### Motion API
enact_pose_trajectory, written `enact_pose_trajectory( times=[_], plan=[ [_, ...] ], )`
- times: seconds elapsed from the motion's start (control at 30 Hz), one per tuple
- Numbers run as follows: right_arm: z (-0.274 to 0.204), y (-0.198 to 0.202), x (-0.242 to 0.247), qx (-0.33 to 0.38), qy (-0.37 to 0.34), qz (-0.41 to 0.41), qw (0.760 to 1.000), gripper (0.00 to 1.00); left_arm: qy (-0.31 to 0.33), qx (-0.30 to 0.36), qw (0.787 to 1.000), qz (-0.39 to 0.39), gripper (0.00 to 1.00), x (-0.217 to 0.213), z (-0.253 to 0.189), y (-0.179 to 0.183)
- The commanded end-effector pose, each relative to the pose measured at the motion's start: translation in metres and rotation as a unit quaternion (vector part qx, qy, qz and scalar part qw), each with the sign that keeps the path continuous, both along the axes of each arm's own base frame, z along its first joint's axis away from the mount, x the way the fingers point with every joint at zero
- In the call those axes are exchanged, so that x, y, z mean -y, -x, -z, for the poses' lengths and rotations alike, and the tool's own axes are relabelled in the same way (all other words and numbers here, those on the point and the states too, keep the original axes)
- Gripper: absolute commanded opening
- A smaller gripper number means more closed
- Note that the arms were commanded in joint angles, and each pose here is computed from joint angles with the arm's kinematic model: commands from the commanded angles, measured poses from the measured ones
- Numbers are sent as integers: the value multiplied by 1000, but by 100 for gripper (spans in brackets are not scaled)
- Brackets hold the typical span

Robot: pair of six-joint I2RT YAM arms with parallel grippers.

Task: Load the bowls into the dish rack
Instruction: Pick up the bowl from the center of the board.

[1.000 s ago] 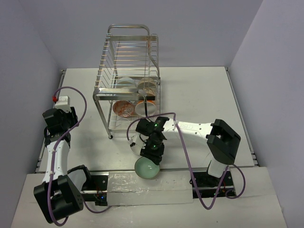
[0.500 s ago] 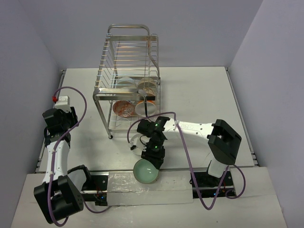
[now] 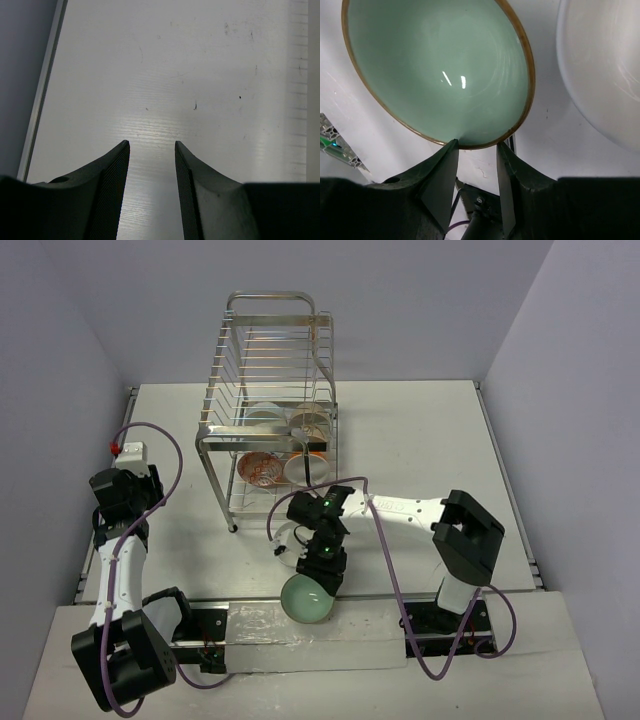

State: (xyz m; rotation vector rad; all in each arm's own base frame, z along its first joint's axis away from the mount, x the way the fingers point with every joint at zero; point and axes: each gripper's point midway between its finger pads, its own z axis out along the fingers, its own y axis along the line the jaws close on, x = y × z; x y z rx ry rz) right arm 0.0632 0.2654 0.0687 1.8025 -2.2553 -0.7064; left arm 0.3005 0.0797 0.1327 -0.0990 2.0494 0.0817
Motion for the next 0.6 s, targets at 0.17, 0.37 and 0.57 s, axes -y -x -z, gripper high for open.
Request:
enact_pose_trajectory(
  times=[0.17,0.37,0.57],
  plan=[
    [8,-16,-22,15,-4,23,1000,43,-5,25,1000,9,46,1,-17,-6],
    [2,-15,-29,3,-11,23,1000,42,-4,26,1000,11,46,1,-17,-6],
    [6,-16,-32,2,-5,19,1000,39,-1,25,1000,16,46,3,-16,-6]
  ],
)
